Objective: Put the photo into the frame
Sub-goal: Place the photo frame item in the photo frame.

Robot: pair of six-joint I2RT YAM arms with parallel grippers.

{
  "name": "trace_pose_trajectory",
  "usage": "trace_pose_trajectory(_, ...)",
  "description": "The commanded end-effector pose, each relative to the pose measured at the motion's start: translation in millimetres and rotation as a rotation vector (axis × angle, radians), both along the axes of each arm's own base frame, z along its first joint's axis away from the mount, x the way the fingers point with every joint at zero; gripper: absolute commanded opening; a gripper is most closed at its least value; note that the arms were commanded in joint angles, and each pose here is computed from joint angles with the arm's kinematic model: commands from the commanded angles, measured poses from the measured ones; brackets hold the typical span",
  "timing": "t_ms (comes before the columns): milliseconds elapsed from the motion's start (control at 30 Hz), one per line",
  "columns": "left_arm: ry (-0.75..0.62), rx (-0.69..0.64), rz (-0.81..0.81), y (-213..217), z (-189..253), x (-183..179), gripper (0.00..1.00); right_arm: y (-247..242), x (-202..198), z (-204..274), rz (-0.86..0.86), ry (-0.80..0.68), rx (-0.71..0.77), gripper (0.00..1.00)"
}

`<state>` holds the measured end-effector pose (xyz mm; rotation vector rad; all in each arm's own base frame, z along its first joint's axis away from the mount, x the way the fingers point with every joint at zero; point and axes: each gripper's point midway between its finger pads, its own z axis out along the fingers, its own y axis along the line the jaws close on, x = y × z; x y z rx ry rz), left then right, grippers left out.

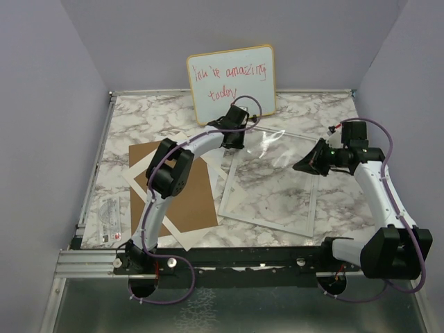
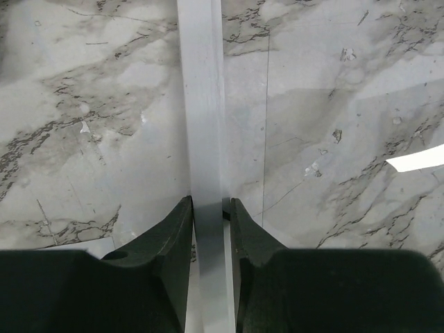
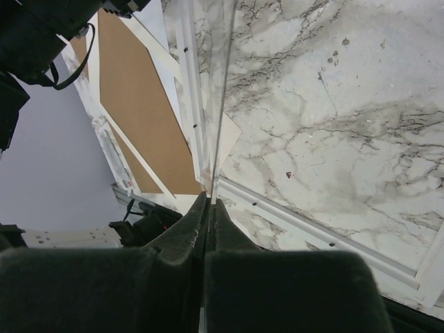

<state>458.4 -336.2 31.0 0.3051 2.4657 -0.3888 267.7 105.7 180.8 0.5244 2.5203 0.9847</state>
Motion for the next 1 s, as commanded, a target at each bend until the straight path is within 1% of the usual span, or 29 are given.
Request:
trace_pose_trajectory(0, 0.185, -0.096, -0.027, -3, -17, -27, 0.03, 1, 1, -3, 0.010, -0.021, -0.001, 0.01)
trace_pose_trajectory(67, 0.191, -0.123, -0.029, -4, -13, -26, 0.00, 1, 0, -3, 0.011, -0.021, 0.001, 0.01)
trace_pose_trajectory(300, 0.222, -0.180, -0.022, -4, -10, -26, 0.00, 1, 0, -6, 0.011, -0.019, 0.002, 0.01)
trace_pose_trajectory(400, 0.260, -0.278, 0.004, 0, -5, -23, 0.00, 1, 0, -6, 0.010, -0.022, 0.003, 0.01)
trace_pose_trajectory(433, 0.272, -0.321, 0.021, 2, -3, -21, 0.04, 2, 0, -6, 0.009, -0.020, 0.004, 0.01)
trace_pose_trajectory(500, 0.283, -0.393, 0.036, 4, 2, -19, 0.26, 2, 0, -6, 0.010, -0.021, 0.005, 0.01)
trace_pose_trajectory(567, 0.265, -0.397, 0.028, 5, 6, -18, 0.47, 2, 0, -6, 0.006, -0.023, 0.005, 0.01)
trace_pose_trajectory(633, 0.251, -0.384, 0.013, 6, 7, -18, 0.57, 2, -1, -6, 0.005, -0.024, 0.005, 0.01)
trace_pose_trajectory(700, 0.245, -0.366, 0.003, 8, 5, -19, 0.61, 1, -2, -8, 0.002, -0.020, 0.001, 0.01)
trace_pose_trajectory(767, 0.229, -0.327, -0.001, 11, 1, -20, 0.64, 0, -3, -9, -0.001, -0.017, -0.007, 0.01)
trace_pose_trajectory(900, 0.176, -0.202, -0.030, 14, -4, -27, 0.67, -4, -3, -6, -0.010, -0.017, -0.030, 0.01)
trace_pose_trajectory(967, 0.156, -0.115, -0.040, 16, -11, -32, 0.67, -6, -2, -3, -0.014, -0.021, -0.047, 0.01)
